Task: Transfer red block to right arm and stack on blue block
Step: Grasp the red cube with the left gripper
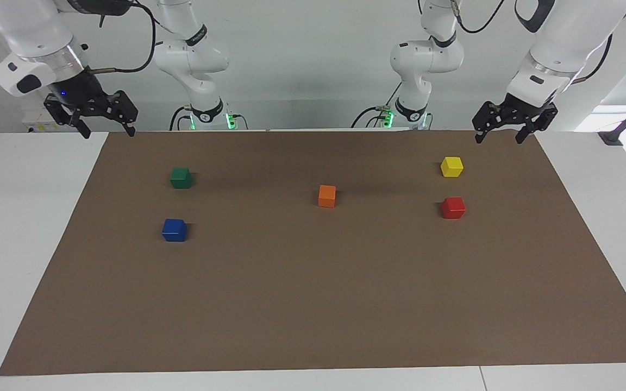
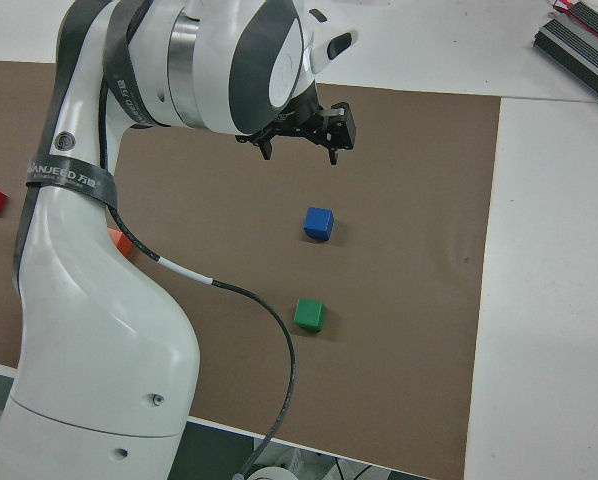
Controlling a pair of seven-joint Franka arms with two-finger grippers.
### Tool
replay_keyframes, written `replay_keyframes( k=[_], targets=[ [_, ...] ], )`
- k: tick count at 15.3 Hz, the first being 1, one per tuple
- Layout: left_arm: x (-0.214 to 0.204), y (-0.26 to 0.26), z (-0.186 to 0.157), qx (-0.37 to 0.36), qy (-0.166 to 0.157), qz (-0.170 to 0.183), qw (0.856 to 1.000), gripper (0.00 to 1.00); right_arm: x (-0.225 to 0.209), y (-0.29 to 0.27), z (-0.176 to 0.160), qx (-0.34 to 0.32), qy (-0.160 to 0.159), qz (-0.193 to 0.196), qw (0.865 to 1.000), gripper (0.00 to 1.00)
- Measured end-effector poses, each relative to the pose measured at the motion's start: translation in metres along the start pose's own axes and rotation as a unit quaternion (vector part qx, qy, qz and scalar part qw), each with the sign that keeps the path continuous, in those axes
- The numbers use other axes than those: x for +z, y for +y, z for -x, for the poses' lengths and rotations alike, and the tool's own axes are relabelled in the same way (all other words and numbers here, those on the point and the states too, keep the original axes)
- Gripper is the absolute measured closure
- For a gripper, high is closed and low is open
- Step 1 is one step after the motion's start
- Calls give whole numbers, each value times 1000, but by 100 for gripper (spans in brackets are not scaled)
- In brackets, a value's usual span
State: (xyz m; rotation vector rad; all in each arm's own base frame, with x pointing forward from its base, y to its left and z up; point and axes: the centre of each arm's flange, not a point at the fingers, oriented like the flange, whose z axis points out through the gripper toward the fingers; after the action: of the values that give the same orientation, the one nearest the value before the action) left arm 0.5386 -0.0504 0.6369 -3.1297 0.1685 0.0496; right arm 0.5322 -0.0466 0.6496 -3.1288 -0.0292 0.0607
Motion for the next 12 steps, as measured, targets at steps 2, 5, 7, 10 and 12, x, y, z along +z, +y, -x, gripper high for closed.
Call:
replay_keyframes(
  k=[2, 5, 7, 10, 12],
  targets=[
    [0, 0, 0, 0, 0, 0, 1000, 0, 0, 0, 0, 0, 0, 0, 1000, 0],
    [10, -7, -3, -10, 7, 0, 1000, 0, 0, 0, 0, 0, 0, 0, 1000, 0],
    [40, -18, -4, -21, 22, -1, 1000, 0, 0, 1, 0, 1, 0, 0, 1000, 0],
    [107, -22, 1, -25, 39, -3, 999, 0, 4, 3, 1, 1, -5, -1, 1000, 0],
    [145, -21, 5, -25, 34, -2, 999, 0, 18, 0, 5, -3, -13, -13, 1000, 0]
  ],
)
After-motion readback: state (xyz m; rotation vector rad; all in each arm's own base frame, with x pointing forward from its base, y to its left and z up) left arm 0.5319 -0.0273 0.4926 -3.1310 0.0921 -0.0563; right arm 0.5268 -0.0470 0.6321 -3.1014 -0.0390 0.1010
